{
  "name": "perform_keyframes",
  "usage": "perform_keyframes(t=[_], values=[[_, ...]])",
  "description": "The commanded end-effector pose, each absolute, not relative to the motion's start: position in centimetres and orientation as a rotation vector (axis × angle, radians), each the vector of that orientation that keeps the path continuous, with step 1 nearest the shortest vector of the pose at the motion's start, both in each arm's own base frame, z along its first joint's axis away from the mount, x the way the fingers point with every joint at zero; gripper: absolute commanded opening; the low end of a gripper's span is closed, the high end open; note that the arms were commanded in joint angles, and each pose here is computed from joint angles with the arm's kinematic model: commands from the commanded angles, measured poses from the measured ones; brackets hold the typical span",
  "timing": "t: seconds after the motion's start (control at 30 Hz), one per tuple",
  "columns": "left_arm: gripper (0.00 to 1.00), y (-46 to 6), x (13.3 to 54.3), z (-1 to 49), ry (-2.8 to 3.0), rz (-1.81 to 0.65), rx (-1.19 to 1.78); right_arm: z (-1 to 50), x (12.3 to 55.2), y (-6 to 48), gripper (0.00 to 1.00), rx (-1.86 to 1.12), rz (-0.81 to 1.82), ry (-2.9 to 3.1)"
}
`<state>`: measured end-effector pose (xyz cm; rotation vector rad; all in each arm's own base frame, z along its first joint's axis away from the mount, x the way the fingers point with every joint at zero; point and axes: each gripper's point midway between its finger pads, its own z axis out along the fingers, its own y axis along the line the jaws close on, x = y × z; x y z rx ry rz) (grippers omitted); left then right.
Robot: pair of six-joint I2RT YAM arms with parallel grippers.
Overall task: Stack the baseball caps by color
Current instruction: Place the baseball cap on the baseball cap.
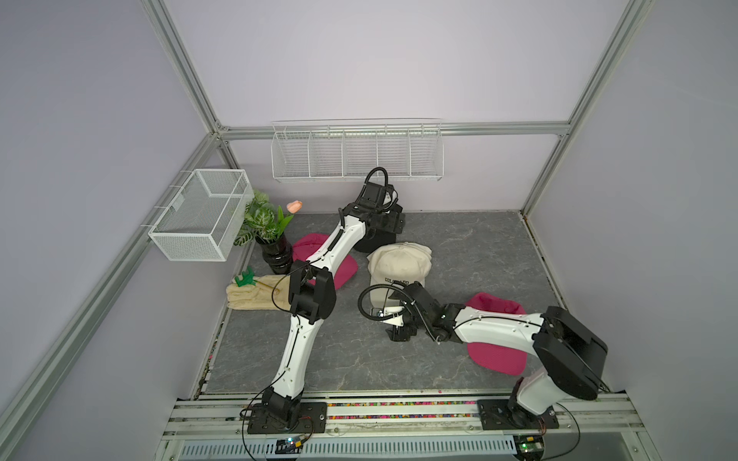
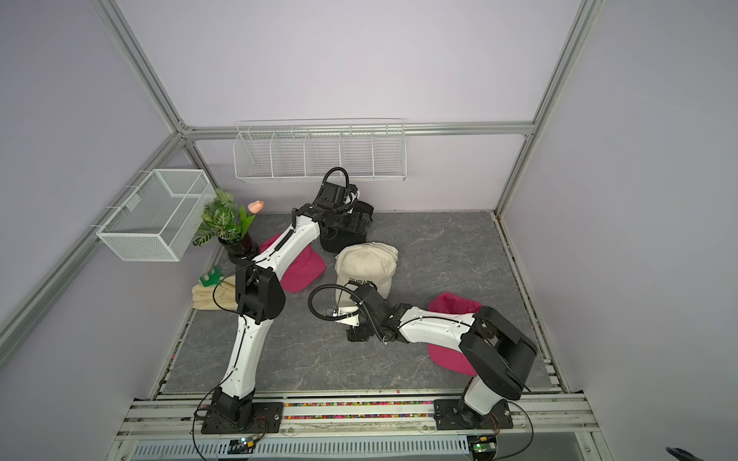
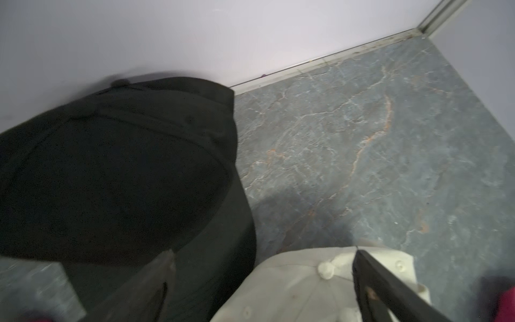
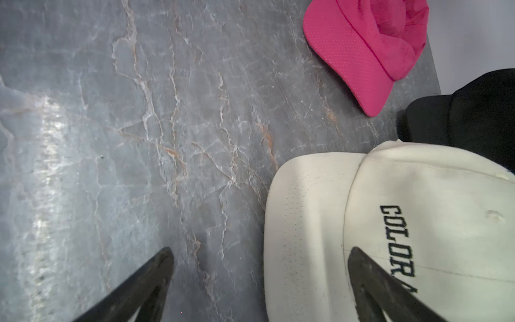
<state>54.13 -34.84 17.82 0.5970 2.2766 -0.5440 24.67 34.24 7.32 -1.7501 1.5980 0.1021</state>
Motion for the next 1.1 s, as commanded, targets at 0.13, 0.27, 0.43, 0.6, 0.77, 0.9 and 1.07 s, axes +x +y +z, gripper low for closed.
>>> perform_keyframes(t=[0.13,0.27,0.43,0.6,0.77,0.9,1.07], values=[[0.99,-39.0,51.4,16.0,2.302,-0.886,0.708,4.5,25.9,33.8,0.99,-1.818,-0.126,1.524],[0.99,-39.2,52.0,13.8,2.331,-0.879,0.682,4.1,27.7,33.5,0.9,-1.736,-0.202,1.546],[0.99,-39.4,52.6,12.1,2.336,-0.876,0.694,3.1,29.8,32.7,0.77,-1.706,-0.353,1.526],[0.99,-40.0,52.4,11.7,2.323,-0.926,0.714,5.1,31.1,32.1,0.55,-1.606,-0.28,1.601],[0.99,-39.9,52.3,11.4,2.317,-0.911,0.753,6.6,32.6,31.0,0.52,-1.56,-0.231,1.643],[0.99,-39.8,52.2,11.3,2.314,-0.902,0.77,7.0,33.3,30.6,0.53,-1.569,-0.228,1.644],[0.99,-39.7,52.2,11.1,2.311,-0.889,0.786,8.3,33.3,30.7,0.53,-1.549,-0.154,1.636]])
